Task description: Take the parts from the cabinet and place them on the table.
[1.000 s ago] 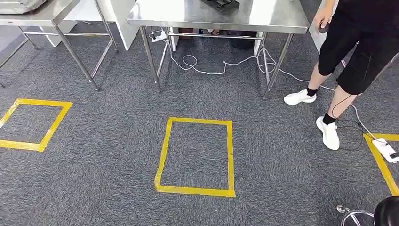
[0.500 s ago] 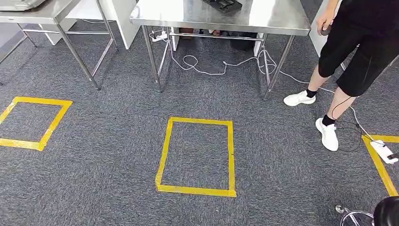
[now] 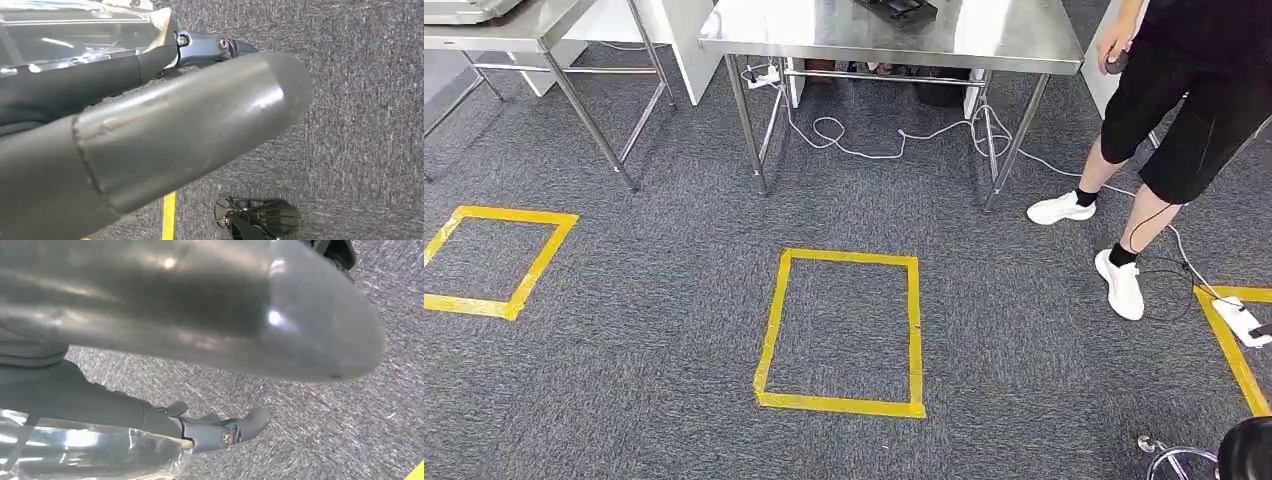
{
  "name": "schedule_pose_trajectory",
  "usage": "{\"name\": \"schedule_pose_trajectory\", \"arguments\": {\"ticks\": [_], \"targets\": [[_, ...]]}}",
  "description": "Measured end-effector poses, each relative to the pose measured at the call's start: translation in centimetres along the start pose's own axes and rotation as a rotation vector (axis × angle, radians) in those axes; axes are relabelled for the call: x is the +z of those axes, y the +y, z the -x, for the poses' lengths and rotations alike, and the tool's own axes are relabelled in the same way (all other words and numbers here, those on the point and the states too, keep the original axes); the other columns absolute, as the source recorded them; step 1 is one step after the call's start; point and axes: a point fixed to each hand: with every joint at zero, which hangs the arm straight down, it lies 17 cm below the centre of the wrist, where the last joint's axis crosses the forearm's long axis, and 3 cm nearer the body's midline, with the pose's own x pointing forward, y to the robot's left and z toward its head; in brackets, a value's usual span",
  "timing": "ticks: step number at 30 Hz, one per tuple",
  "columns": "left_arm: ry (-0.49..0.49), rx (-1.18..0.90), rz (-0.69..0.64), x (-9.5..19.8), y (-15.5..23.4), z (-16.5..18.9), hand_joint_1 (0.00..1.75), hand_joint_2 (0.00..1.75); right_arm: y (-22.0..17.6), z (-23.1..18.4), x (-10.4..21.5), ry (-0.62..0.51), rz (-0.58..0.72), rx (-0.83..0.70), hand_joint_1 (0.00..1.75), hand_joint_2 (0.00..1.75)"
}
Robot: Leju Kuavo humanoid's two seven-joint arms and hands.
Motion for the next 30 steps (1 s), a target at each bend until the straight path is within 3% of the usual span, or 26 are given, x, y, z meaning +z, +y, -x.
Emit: {"name": "schedule_pose_trajectory", "arguments": {"ticks": [30], "targets": [[0.001,0.000,0.004,0.06,-0.31,-0.07,0.00,0.00,0.03,0.13,0.00,0.008,-0.005,-0.012,0.00,0.00]]}}
